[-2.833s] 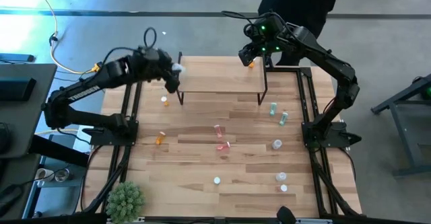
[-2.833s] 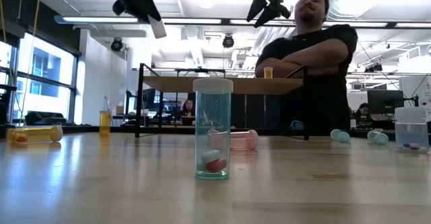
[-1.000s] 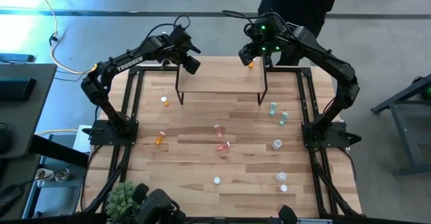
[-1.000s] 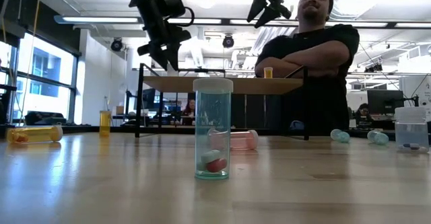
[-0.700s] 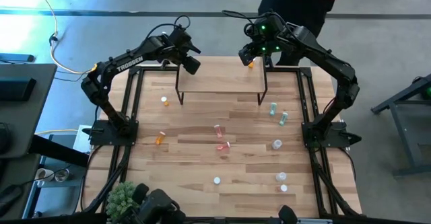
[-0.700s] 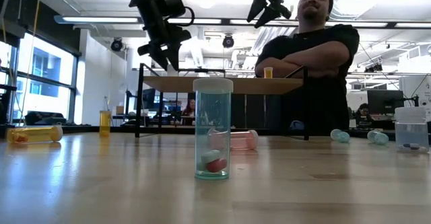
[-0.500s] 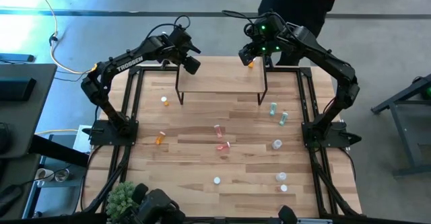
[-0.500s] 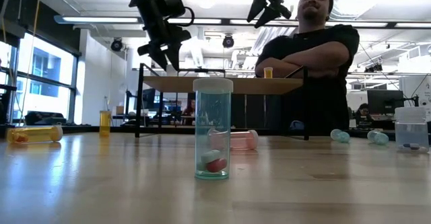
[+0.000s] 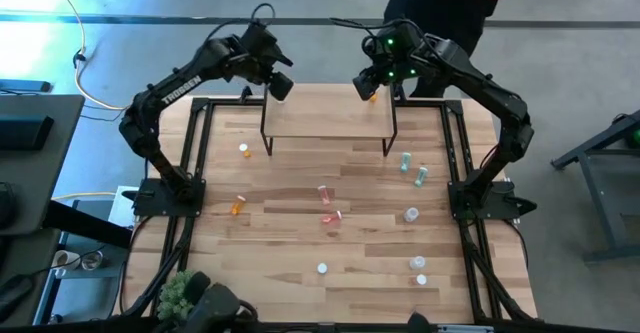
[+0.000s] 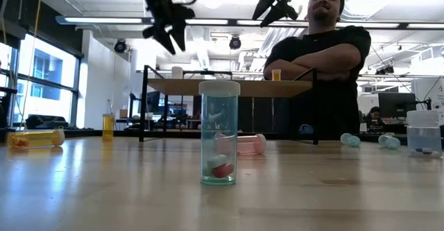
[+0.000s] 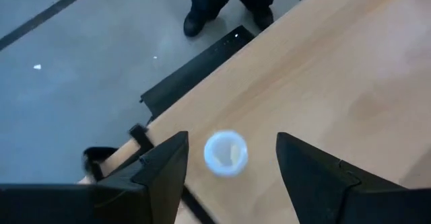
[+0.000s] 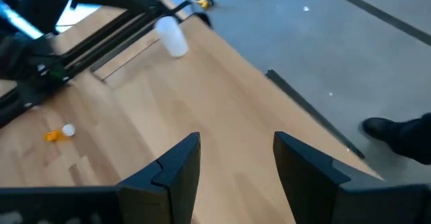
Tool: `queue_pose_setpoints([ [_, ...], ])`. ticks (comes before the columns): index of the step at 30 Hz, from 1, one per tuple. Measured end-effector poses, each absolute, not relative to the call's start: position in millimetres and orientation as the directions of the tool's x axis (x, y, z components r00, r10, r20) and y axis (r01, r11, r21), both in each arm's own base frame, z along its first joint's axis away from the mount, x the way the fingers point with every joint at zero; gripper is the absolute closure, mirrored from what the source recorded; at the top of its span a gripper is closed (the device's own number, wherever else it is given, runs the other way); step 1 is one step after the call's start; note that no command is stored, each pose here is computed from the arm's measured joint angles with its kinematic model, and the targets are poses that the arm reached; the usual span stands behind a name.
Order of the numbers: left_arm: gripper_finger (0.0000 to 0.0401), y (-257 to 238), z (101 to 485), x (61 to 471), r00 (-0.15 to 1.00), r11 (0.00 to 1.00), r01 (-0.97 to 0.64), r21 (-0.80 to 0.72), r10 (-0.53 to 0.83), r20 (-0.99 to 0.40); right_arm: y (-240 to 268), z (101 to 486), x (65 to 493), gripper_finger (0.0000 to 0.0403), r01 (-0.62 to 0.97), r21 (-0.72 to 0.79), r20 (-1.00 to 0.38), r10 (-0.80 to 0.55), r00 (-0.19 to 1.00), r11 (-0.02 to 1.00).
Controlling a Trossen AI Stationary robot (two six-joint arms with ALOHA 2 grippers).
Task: Pick and place medicine bottles onto shelf by color
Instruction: Put the bottom blue pill bottle on the shelf
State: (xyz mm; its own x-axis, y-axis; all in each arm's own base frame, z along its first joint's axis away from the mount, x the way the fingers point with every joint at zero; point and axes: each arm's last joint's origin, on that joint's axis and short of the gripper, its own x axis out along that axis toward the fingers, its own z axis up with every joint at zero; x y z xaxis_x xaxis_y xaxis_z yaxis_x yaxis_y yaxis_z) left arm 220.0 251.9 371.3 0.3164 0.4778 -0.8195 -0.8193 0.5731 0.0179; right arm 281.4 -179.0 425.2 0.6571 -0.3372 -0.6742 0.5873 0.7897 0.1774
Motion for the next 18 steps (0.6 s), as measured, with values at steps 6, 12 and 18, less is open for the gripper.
queue_pose_setpoints([
  [6, 0.0185, 235.3, 396.7, 212.0, 0.341, 0.665, -0.747, 0.01, 0.396, -0.853, -160.8, 425.6, 291.2, 0.0224, 0.517, 0.166, -0.675, -0.286, 0.68, 0.84],
  [12, 0.0185, 200.5, 414.1, 207.2, 0.452, 0.762, -0.646, -0.041, 0.339, -0.825, -137.6, 424.9, 302.1, 0.0224, 0.456, 0.174, -0.682, -0.227, 0.695, 0.873],
  [18, 0.0185, 159.9, 408.9, 196.3, 0.539, 0.799, -0.598, -0.06, 0.346, -0.768, -106.8, 425.0, 314.3, 0.0224, 0.367, 0.174, -0.682, -0.157, 0.715, 0.914],
])
